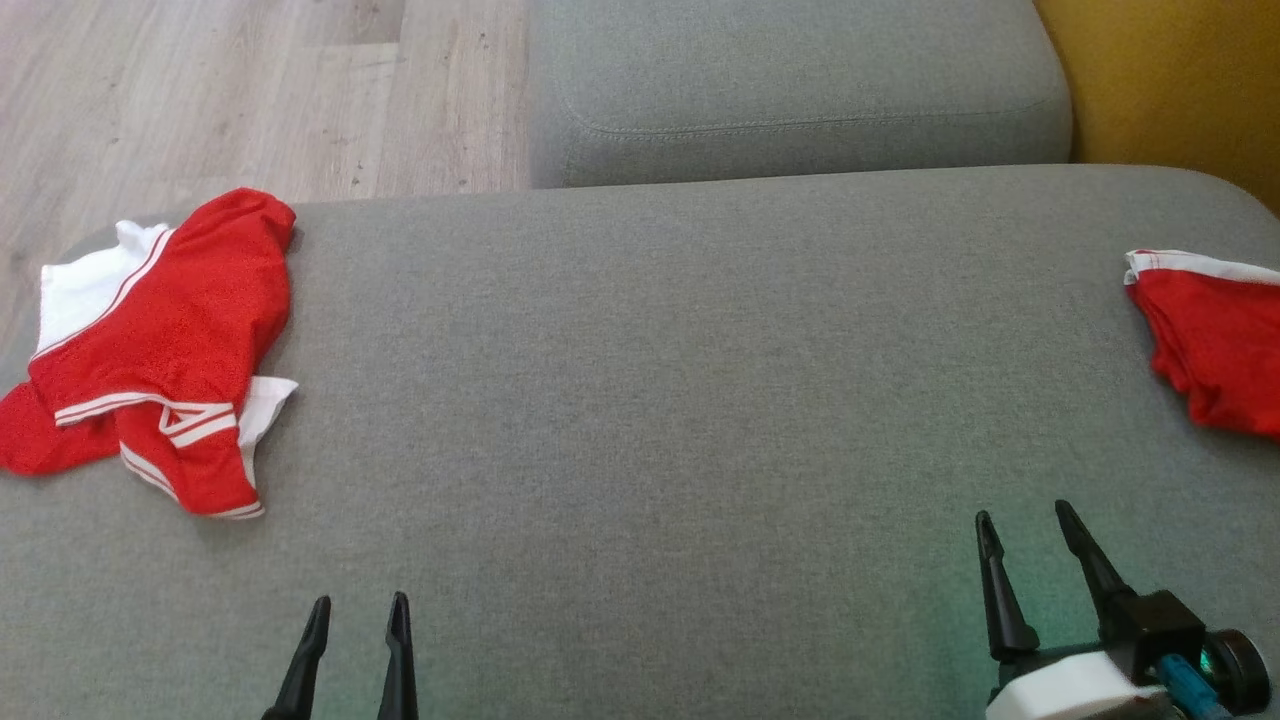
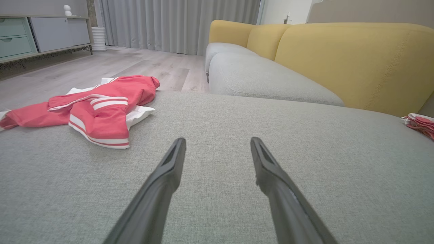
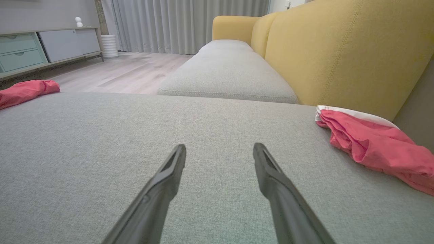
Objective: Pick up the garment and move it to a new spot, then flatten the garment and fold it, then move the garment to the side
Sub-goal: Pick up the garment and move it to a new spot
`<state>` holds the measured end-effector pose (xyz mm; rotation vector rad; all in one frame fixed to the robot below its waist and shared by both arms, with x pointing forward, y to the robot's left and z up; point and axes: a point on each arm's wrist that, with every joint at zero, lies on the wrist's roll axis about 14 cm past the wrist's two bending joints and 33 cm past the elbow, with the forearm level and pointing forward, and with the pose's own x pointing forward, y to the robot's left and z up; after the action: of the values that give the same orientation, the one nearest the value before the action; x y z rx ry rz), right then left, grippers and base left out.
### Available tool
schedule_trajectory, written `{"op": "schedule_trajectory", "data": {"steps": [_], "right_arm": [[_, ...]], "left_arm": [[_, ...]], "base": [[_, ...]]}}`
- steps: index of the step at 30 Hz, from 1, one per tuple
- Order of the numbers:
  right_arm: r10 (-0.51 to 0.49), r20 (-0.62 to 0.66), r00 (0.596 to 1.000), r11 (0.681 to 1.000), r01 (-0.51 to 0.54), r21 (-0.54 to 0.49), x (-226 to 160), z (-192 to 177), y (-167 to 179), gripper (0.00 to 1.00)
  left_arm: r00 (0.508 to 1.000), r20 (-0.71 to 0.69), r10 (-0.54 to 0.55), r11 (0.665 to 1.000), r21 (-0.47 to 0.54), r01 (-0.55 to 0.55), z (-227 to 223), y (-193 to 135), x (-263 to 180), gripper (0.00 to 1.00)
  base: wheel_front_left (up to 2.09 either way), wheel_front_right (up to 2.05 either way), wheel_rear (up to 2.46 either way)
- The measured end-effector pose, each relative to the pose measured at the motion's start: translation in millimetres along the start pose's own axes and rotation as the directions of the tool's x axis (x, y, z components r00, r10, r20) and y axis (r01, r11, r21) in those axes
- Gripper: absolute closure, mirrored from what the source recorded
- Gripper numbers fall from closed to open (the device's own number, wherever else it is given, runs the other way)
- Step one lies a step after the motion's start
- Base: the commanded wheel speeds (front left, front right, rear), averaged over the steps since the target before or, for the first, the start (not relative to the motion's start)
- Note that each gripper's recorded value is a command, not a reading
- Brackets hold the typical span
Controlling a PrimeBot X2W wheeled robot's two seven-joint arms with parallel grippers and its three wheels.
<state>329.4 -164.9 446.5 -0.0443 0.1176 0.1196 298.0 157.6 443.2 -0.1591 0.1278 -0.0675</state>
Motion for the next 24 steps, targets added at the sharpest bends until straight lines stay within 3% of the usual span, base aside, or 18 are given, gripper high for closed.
{"op": "schedule_trajectory", "data": {"steps": [24], "right_arm": [[-0.007, 0.017, 1.000, 1.000, 0.007, 0.018, -1.6, 4.4, -1.1, 0.00]], "left_arm": [[1.000, 0.011, -0.006, 1.000, 0.002, 0.006, 2.8, -1.6, -0.3, 0.00]], "base": [[0.00, 0.00, 0.00]]}}
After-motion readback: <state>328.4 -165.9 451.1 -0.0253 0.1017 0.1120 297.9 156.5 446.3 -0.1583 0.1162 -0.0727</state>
